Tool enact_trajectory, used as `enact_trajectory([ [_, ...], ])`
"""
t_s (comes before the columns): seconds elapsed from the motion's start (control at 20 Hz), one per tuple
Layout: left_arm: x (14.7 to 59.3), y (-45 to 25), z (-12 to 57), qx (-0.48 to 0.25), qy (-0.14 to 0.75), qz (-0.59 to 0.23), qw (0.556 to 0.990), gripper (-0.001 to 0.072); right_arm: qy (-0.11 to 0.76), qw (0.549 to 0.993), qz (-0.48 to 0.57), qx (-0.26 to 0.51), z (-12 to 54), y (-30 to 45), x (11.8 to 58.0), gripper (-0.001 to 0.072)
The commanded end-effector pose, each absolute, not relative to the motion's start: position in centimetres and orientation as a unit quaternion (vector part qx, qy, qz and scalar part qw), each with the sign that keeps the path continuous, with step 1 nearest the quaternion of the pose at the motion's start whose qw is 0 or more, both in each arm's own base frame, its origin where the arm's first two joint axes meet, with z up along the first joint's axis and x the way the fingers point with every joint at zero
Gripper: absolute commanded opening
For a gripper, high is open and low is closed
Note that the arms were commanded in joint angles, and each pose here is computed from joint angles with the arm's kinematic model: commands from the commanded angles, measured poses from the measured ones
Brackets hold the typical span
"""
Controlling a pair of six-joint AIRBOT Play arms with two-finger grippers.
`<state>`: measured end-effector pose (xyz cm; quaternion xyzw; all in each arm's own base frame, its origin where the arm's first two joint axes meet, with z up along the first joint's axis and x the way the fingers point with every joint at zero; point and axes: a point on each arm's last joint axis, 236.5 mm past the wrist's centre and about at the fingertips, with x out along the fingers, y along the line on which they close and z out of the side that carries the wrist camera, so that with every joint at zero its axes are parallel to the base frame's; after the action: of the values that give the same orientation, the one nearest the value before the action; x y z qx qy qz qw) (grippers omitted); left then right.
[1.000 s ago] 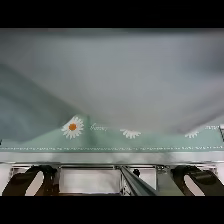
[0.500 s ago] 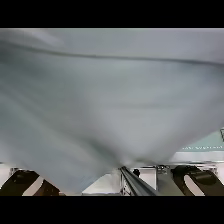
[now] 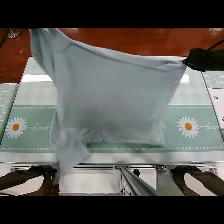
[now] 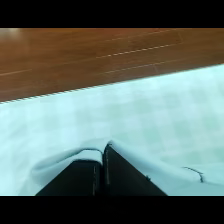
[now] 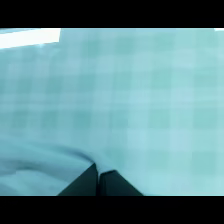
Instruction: Fold the shirts.
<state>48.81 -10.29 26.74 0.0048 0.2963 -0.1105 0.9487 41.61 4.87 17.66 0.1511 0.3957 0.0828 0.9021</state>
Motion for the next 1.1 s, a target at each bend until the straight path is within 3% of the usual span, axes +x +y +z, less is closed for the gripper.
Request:
enact_trajectory([
  [0.0, 54.3, -11.3, 19.9, -0.046, 0.328, -0.09, 0.939, 0.0023, 0.406, 0.886, 0.056, 0.214, 13.3, 1.4, 48.1, 0.0035],
  [0.2, 56.3, -13.0, 13.9, -0.08, 0.375, -0.101, 0.918, 0.0023, 0.402, 0.868, 0.103, 0.271, 11.5, 3.6, 53.6, 0.0035],
  [0.35, 56.7, -13.8, 10.7, -0.098, 0.404, -0.105, 0.903, 0.0024, 0.402, 0.832, 0.128, 0.359, 9.1, 5.8, 56.3, 0.0036],
  [0.4, 56.7, -13.8, 10.3, -0.1, 0.411, -0.103, 0.9, 0.0026, 0.407, 0.818, 0.135, 0.383, 8.3, 6.4, 56.6, 0.0077],
  [0.45, 56.4, -13.6, 10.0, -0.1, 0.419, -0.101, 0.897, 0.018, 0.417, 0.804, 0.142, 0.399, 7.6, 6.9, 56.5, 0.0414],
  [0.5, 55.9, -13.2, 9.6, -0.097, 0.433, -0.098, 0.891, 0.0631, 0.427, 0.793, 0.15, 0.407, 7.1, 7.4, 56.2, 0.0631],
  [0.55, 54.8, -12.2, 9.0, -0.089, 0.459, -0.094, 0.879, 0.0704, 0.437, 0.789, 0.161, 0.401, 7.1, 7.5, 55.6, 0.0631],
  [0.7, 49.9, -6.9, 6.0, -0.086, 0.573, -0.072, 0.812, 0.0703, 0.499, 0.772, 0.178, 0.351, 6.8, 5.1, 51.1, 0.0631],
  [0.85, 43.6, -5.0, 4.3, -0.143, 0.653, -0.122, 0.733, 0.0703, 0.669, 0.711, 0.052, 0.213, 0.6, -1.9, 40.3, 0.0631],
  [0.95, 38.7, -2.4, 1.5, -0.162, 0.682, -0.105, 0.705, 0.0703, 0.654, 0.725, 0.006, 0.217, -1.5, -2.7, 36.8, 0.0631],
  [1.05, 33.9, 0.2, -1.8, -0.218, 0.687, -0.063, 0.69, 0.0702, 0.615, 0.74, 0.013, 0.271, -2.8, 0.2, 33.5, 0.0631],
])
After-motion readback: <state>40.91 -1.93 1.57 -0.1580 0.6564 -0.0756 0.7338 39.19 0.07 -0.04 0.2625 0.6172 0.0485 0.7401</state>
